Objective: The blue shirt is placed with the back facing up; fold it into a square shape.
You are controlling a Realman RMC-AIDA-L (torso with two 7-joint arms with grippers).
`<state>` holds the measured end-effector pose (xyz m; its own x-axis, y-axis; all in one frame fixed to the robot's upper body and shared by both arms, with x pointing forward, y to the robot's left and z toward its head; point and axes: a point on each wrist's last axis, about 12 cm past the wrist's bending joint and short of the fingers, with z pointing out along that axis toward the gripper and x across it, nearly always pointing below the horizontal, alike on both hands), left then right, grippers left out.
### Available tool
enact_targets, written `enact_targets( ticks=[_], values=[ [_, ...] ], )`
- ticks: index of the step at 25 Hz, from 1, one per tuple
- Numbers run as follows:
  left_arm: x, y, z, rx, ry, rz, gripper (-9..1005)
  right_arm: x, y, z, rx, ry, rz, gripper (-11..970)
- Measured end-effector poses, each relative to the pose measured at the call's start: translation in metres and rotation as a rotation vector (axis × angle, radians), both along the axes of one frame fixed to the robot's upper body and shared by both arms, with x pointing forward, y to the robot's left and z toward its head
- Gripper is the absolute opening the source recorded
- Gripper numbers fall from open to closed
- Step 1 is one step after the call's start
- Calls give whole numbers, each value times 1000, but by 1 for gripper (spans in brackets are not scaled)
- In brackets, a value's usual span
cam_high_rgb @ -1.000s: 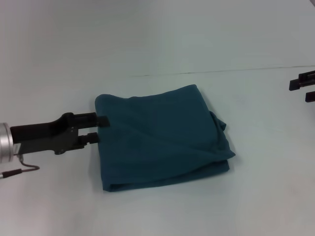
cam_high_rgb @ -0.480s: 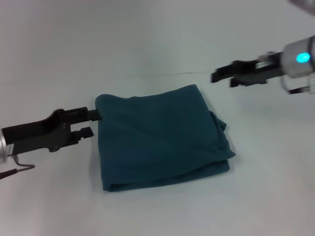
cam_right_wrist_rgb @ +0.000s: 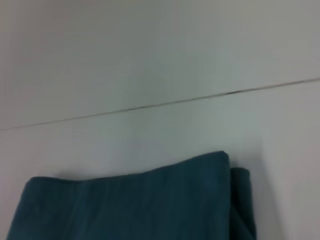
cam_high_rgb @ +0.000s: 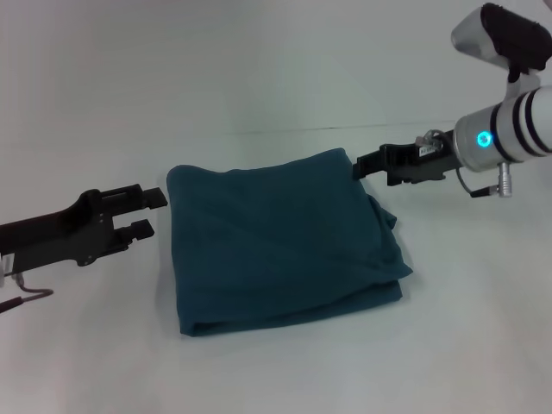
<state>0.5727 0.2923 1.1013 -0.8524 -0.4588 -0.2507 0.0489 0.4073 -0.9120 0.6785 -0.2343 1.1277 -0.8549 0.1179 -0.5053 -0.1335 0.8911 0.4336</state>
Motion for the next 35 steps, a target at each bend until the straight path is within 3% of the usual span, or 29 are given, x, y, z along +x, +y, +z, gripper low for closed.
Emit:
enact_targets(
  ticks=[11, 26, 35],
  values=[
    [-2, -3, -6, -5, 8, 5, 645, -3, 23, -13, 18, -16, -10, 704],
    [1, -5, -6, 5, 5, 7, 645, -1, 26, -11, 26, -21, -22, 625],
    [1, -4, -7, 10, 5, 15, 645, -1, 27, -11, 23, -21, -19, 231]
  ],
)
